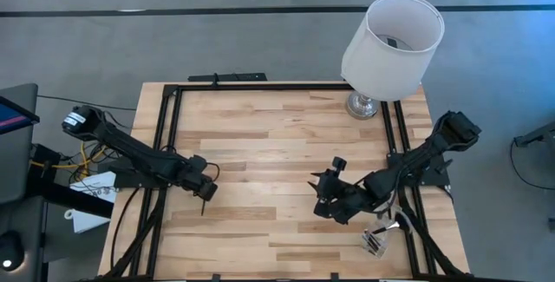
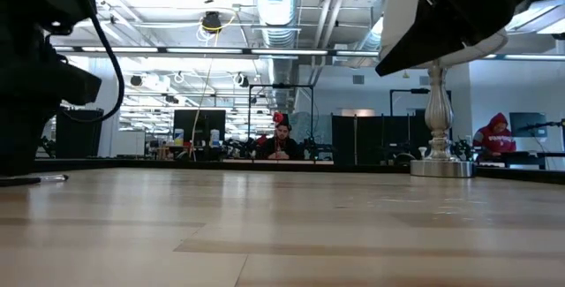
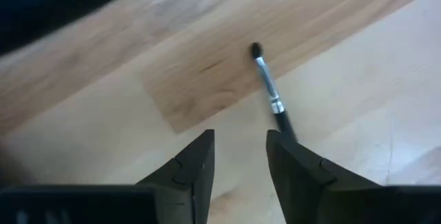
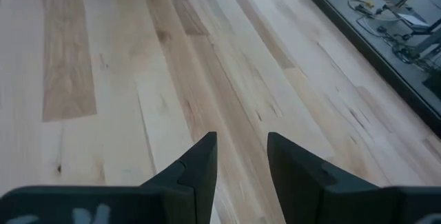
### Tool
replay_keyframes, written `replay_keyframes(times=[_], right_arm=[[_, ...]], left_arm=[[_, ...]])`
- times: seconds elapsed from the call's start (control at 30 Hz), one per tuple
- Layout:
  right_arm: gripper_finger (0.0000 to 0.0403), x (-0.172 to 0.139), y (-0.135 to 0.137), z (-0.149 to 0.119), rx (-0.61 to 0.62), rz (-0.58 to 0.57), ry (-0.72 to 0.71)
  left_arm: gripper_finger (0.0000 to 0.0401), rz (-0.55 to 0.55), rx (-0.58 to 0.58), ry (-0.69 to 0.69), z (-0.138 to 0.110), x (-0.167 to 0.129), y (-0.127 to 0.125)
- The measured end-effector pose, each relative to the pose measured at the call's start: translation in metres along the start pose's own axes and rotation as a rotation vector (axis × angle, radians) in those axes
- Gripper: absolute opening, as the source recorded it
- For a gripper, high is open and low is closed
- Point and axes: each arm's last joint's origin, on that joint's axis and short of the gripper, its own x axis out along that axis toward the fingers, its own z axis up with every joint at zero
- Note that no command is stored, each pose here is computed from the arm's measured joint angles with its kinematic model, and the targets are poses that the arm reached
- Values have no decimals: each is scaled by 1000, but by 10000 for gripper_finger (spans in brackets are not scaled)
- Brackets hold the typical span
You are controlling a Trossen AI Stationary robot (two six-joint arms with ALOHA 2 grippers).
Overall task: Pick & Place Makeup Brushes
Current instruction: Put the black eyeshadow brush into the transparent organizer
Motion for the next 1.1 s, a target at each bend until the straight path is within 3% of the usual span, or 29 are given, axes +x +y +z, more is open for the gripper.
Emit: replay_keyframes(times=[0.23,0.7,0.83,0.93,1.1], right_arm=[[118,0,0,0,1,0,0],[118,0,0,0,1,3,1],[118,0,0,0,1,4,1],[118,0,0,0,1,4,2],[118,0,0,0,1,4,2]], left_arm=[[127,-85,-12,-34,2,-13,3],[127,39,30,-20,0,14,-9],[127,-21,40,-26,1,7,-7],[127,-132,27,-63,3,-5,-10],[127,-165,22,-121,4,-9,-11]])
